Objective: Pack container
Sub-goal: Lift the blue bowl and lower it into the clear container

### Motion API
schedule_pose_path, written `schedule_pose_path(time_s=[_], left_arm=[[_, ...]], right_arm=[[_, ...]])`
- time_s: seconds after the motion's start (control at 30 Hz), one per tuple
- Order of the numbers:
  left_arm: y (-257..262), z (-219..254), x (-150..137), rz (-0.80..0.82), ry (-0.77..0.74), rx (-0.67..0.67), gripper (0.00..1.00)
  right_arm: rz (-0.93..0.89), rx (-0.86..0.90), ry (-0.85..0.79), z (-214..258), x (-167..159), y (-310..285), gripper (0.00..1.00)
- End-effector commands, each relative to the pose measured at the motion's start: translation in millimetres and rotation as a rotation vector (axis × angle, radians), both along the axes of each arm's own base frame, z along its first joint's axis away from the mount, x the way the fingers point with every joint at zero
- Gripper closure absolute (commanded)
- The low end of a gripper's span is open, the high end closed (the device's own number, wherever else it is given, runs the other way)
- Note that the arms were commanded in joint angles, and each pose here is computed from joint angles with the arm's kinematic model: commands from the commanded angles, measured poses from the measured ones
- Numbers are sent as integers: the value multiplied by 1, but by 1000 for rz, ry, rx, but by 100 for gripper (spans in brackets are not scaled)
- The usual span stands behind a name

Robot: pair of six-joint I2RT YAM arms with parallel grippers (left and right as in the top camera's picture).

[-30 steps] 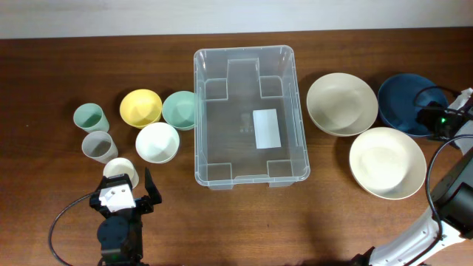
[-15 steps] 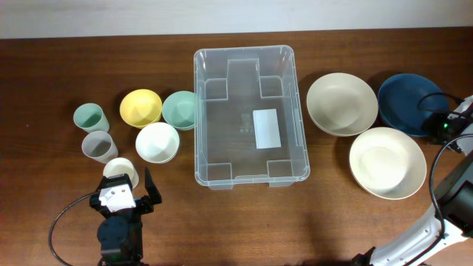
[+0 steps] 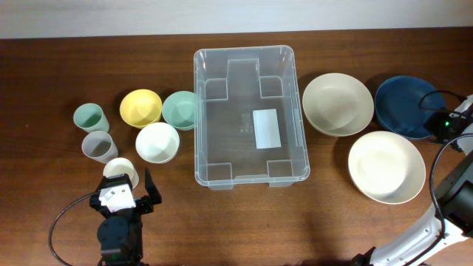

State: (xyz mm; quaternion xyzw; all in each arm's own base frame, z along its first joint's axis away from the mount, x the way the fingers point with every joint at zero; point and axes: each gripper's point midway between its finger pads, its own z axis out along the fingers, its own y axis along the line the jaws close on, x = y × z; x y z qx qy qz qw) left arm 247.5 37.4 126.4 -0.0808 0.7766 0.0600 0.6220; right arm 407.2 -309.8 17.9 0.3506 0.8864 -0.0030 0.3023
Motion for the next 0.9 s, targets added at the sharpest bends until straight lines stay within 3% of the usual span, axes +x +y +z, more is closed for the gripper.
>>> schedule_pose_path(time_s=[0.0, 0.23, 0.47, 0.63, 0.87], left_arm=[[-3, -2, 0, -19, 2, 16, 0], [-3, -2, 0, -19, 2, 16, 0], [-3, -2, 0, -19, 2, 16, 0], [-3, -2, 0, -19, 2, 16, 0], [-3, -2, 0, -19, 2, 16, 0]], right_arm=[[-16, -74, -64, 47, 2, -17, 96], [41, -220, -259, 169, 5, -8, 96], [221, -306, -485, 282, 19, 71, 96], [428, -329, -560, 313, 47, 167, 96], [681, -317, -543, 291, 84, 315, 96]])
